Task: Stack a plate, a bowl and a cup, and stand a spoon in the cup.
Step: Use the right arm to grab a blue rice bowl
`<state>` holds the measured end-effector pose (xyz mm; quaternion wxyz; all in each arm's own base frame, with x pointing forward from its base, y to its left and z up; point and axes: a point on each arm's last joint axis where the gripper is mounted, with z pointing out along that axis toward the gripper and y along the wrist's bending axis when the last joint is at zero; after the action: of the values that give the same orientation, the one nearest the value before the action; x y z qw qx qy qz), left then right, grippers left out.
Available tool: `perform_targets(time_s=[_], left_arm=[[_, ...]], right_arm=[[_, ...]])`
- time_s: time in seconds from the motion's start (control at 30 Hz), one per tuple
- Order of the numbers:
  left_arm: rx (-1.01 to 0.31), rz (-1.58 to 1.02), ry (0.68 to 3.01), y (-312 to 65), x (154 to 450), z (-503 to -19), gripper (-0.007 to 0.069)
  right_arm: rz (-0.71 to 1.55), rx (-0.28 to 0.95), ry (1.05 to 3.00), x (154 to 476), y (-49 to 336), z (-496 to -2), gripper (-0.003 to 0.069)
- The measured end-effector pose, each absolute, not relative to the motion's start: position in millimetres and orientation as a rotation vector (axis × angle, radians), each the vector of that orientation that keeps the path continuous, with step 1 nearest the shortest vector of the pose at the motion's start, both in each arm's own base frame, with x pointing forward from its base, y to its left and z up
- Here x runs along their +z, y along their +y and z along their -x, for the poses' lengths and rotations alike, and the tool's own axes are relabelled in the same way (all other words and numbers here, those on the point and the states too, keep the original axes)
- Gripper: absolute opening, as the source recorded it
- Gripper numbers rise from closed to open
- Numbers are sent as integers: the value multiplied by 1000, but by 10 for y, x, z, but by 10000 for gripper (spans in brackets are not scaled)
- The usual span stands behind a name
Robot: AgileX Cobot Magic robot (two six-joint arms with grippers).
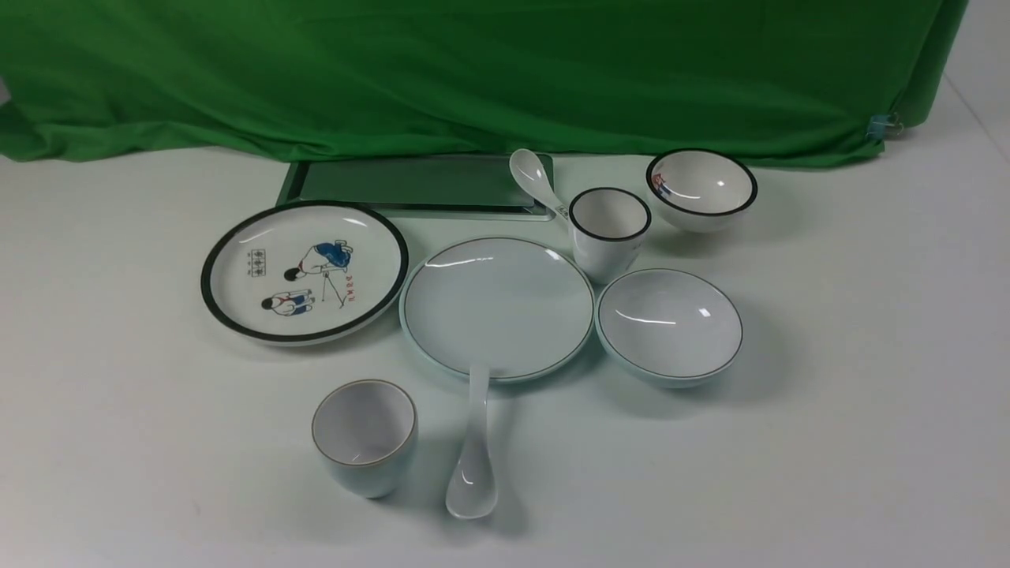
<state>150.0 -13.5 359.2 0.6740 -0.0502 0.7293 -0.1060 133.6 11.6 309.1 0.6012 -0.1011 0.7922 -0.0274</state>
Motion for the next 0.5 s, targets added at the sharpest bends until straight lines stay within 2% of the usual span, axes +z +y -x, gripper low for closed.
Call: perform_targets(time_s=[0.1,0.2,0.3,0.4,0.5], left_arm=[[-250,-2,1928,-335,3459,-1803,-29],[-247,-231,2208,-625,3193,-2067,-29],[-245,-335,2351,-776,2989,-2210,-23],[-237,-388,2482,-885,2754,-2340,6],[-229,-395,2531,-908,2640,-2395,66]], right_arm=[[344,-56,2174,2935,201,-1570,12],[527,-49,2473,2741,373,-1842,12],[607,-34,2565,2643,510,-2056,23],[659,29,2630,2512,762,-2424,113],[669,65,2615,2467,996,-2871,298]])
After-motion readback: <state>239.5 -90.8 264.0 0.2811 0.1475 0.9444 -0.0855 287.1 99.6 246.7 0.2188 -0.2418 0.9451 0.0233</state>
